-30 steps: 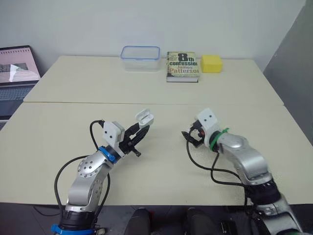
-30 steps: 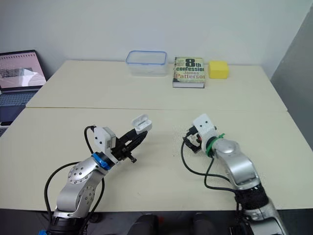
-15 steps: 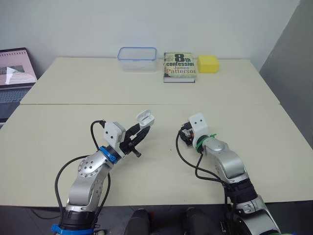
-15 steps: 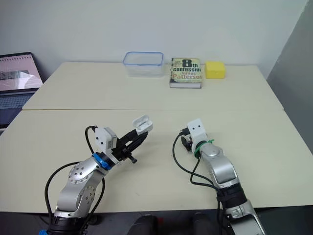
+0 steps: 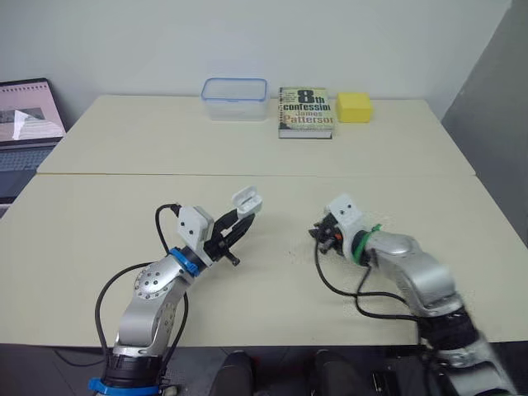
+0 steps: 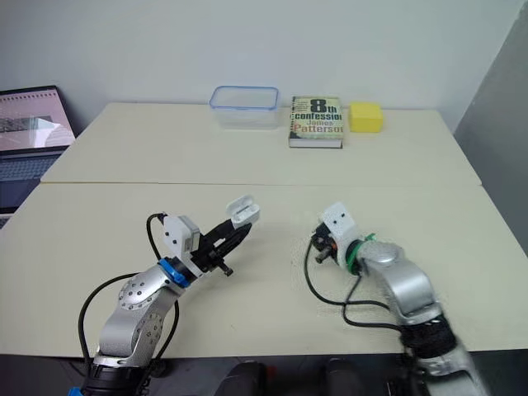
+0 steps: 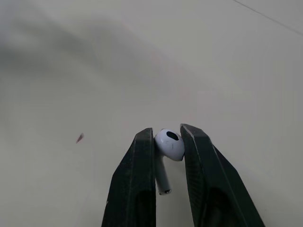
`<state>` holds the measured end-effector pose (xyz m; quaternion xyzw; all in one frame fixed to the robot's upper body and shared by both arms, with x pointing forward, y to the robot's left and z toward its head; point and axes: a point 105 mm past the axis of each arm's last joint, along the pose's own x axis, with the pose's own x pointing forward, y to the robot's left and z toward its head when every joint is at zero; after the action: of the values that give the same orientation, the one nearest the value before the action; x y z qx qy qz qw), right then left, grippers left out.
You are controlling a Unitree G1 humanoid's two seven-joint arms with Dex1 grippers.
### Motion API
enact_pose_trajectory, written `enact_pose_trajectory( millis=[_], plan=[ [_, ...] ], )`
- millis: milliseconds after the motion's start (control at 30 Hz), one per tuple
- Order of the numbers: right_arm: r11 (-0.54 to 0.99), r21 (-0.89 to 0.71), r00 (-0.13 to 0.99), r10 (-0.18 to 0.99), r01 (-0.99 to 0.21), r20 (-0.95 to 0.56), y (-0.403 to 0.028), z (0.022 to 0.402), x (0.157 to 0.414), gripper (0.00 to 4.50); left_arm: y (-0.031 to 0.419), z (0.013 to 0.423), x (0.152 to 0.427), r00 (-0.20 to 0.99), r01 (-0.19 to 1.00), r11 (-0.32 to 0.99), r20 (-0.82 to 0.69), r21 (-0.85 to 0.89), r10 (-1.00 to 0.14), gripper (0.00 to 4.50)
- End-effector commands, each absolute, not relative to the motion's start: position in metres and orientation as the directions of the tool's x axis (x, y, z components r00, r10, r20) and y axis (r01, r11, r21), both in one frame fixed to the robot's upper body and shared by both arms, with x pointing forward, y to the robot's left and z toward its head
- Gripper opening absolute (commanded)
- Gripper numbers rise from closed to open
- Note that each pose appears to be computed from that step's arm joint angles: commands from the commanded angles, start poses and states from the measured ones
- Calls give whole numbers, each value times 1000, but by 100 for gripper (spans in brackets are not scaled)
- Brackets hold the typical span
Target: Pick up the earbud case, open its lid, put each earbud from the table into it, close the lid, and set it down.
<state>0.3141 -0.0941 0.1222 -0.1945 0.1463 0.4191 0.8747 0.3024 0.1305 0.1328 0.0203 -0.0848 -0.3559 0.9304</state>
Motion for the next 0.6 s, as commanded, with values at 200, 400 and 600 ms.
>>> enact_pose_trajectory(
  millis=[200, 400, 600],
  plan=[
    [-11, -248, 161, 732, -969, -662, -152, 130, 246, 45, 126, 146, 286, 715, 666, 734, 169, 130, -678, 77],
    [-111, -170, 80, 561, -979, -824, -205, 104, 236, 45, 127, 145, 277, 720, 668, 735, 146, 117, -678, 77],
    [-157, -161, 59, 512, -974, -857, -219, 90, 241, 45, 125, 143, 275, 717, 676, 729, 129, 108, -685, 77]
  ],
)
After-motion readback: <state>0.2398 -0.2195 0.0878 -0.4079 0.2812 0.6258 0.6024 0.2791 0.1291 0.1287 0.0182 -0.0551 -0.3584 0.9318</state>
